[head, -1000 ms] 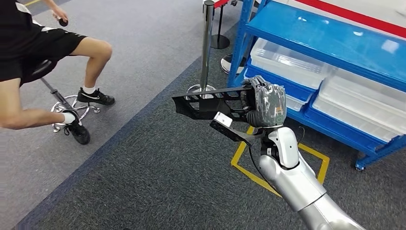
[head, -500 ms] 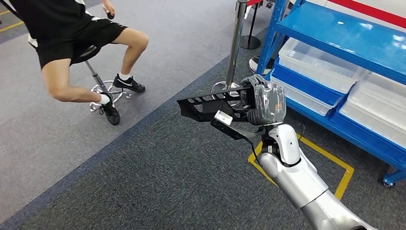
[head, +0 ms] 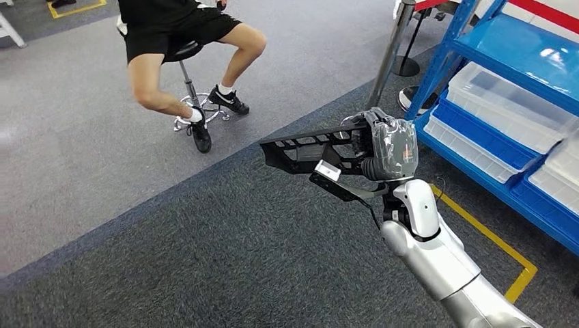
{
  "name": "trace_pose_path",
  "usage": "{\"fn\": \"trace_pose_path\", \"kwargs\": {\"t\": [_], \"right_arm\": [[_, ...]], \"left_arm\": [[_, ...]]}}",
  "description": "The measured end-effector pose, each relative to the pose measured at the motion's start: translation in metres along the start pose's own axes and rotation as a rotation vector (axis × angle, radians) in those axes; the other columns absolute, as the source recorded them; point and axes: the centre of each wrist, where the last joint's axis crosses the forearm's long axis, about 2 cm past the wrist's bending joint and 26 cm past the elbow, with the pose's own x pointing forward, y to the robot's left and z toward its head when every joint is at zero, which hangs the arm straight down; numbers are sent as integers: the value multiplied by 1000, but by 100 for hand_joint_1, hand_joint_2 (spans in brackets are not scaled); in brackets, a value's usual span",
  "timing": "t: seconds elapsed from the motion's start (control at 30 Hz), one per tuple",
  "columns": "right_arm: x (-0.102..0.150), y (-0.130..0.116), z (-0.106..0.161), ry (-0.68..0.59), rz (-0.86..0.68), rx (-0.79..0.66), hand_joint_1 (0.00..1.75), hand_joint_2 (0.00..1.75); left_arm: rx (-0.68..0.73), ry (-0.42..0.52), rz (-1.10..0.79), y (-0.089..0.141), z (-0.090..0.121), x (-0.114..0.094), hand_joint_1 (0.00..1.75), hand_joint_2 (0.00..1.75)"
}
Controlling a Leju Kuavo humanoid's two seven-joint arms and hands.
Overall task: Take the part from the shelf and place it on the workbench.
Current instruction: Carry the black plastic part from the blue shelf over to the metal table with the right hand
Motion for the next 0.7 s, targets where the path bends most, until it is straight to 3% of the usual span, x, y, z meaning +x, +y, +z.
{"fn": "trace_pose_path", "kwargs": {"t": [0.7], "right_arm": [[-17, -11, 18, -11, 33, 19, 175, 175]], "left_arm": [[-8, 0, 1, -1, -1, -3, 0, 175]]}}
